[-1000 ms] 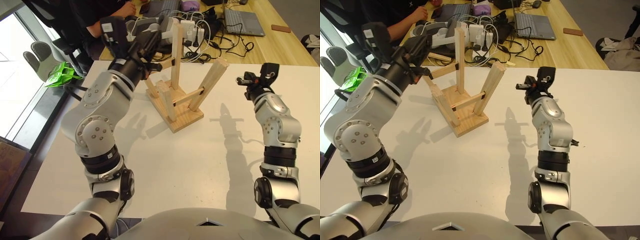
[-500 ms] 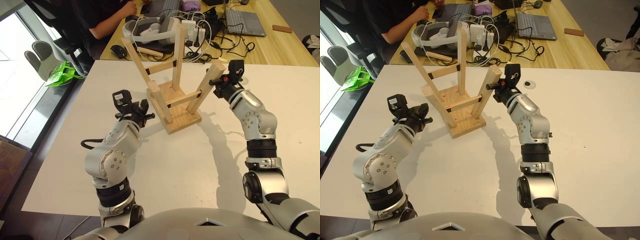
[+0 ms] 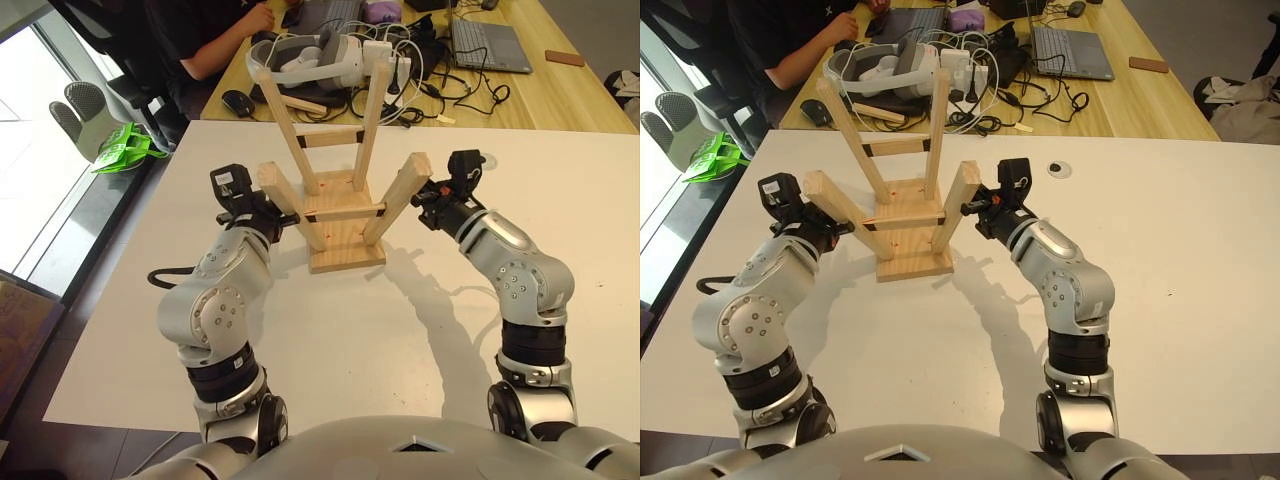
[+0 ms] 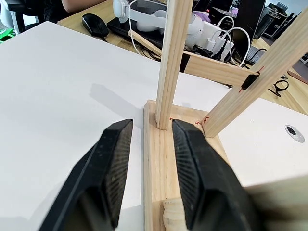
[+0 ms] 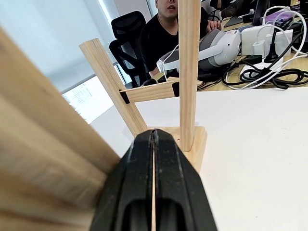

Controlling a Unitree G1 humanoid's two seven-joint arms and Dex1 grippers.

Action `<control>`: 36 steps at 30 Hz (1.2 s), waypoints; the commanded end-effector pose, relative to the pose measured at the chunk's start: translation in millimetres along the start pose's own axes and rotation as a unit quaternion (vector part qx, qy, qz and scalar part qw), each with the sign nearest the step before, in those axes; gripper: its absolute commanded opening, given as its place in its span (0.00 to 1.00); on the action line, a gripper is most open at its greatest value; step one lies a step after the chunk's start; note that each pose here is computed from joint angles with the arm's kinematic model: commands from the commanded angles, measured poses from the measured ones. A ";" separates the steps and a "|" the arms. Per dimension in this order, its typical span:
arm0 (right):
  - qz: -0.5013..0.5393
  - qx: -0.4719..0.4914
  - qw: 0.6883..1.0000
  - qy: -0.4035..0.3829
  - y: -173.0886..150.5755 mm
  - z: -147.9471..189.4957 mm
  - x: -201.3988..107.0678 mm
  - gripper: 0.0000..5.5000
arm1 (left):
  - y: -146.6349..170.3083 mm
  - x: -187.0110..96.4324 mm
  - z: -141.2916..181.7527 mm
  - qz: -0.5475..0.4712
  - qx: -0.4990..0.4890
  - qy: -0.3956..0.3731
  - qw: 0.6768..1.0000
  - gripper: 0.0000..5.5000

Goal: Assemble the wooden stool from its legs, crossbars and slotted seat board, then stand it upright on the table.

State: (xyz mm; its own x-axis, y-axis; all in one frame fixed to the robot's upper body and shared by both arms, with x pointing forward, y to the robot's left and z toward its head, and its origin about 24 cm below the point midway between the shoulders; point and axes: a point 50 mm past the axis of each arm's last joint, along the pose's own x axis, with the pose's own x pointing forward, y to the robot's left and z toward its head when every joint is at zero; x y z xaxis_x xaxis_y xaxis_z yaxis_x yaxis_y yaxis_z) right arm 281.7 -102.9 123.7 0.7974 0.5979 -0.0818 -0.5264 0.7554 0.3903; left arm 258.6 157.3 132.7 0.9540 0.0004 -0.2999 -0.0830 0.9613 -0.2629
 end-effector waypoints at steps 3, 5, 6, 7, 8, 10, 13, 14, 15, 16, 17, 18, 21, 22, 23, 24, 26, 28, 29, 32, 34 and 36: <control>0.027 0.007 1.000 0.003 15.9 2.4 -10.0 0.00 | -31.2 -4.2 -2.1 -0.070 0.008 0.008 0.998 0.28; 0.025 0.006 1.000 0.007 15.8 1.9 -12.0 0.00 | -37.9 -6.1 -4.5 -0.082 0.006 0.011 0.997 0.28; 0.025 0.006 1.000 0.007 15.9 2.1 -13.2 0.00 | -40.9 -6.7 -5.0 -0.088 0.005 0.012 0.996 0.28; 0.024 0.007 1.000 0.007 16.0 2.4 -14.3 0.00 | -43.0 -7.2 -5.1 -0.093 0.004 0.012 0.996 0.28; 0.023 0.008 1.000 0.007 16.1 2.4 -15.7 0.00 | -44.9 -7.7 -5.0 -0.098 0.004 0.012 0.995 0.28; 0.017 0.010 1.000 0.009 15.2 1.2 -18.3 0.00 | -46.6 -8.5 -5.8 -0.104 0.005 0.014 0.994 0.28; -0.002 0.006 1.000 0.014 9.3 -1.1 -22.6 0.00 | -41.7 -8.2 -7.9 -0.099 0.014 0.019 0.995 0.28; -0.011 0.003 1.000 0.015 6.3 -1.3 -24.1 0.00 | -38.8 -7.9 -7.7 -0.094 0.017 0.020 0.995 0.28; -0.018 0.001 1.000 0.016 3.7 -1.4 -25.3 0.00 | -36.3 -7.6 -7.2 -0.091 0.019 0.019 0.995 0.28; -0.025 -0.002 1.000 0.017 0.9 -1.1 -26.5 0.00 | -33.7 -7.3 -6.6 -0.088 0.021 0.019 0.996 0.28; -0.031 -0.004 0.999 0.017 -1.8 -0.5 -27.6 0.00 | -31.6 -7.1 -6.1 -0.085 0.022 0.018 0.996 0.28; -0.037 -0.008 0.999 0.018 -5.2 0.5 -29.3 0.00 | -29.9 -7.0 -5.6 -0.083 0.023 0.017 0.996 0.28; -0.053 -0.020 0.998 0.027 -15.3 2.6 -36.9 0.00 | -21.9 -9.0 -7.2 -0.073 0.030 0.020 0.997 0.28; -0.056 -0.022 0.998 0.031 -17.9 2.7 -39.7 0.00 | -18.6 -10.1 -8.6 -0.070 0.032 0.023 0.997 0.28; -0.060 -0.024 0.997 0.037 -20.5 2.7 -43.3 0.00 | -14.2 -11.2 -10.4 -0.064 0.035 0.026 0.997 0.28; -0.065 -0.027 0.997 0.043 -23.5 2.4 -48.3 0.00 | -8.5 -12.6 -12.1 -0.057 0.037 0.030 0.997 0.28; -0.075 -0.030 0.995 0.053 -28.5 2.0 -56.9 0.00 | 1.2 -15.4 -13.7 -0.045 0.042 0.034 0.998 0.28; -0.084 -0.032 0.994 0.060 -32.4 2.0 -63.4 0.00 | 7.9 -17.9 -13.6 -0.038 0.043 0.036 0.998 0.28; -0.087 -0.033 0.994 0.063 -34.0 2.0 -65.9 0.00 | 10.5 -19.1 -13.7 -0.036 0.044 0.036 0.998 0.28; -0.127 -0.040 0.989 0.067 -46.2 3.4 -74.1 0.00 | 23.4 -20.9 -14.9 -0.021 0.051 0.042 0.998 0.28; -0.195 -0.046 0.978 0.059 -62.9 6.4 -74.5 0.00 | 33.6 -15.9 -14.9 0.003 0.051 0.044 0.998 0.28; -0.284 -0.054 0.956 0.055 -83.6 8.5 -71.0 0.00 | 41.0 -4.7 -12.7 0.035 0.051 0.038 0.997 0.28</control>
State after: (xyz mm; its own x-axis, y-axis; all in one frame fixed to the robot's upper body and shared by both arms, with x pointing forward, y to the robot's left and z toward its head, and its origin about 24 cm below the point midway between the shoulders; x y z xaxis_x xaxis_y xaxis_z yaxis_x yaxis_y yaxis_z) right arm 260.1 -198.5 105.6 0.9107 0.2380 -0.3375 -0.1715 0.9614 0.2152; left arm 238.4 186.0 113.2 0.9243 -0.0071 -0.3815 -0.0633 0.9831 -0.1715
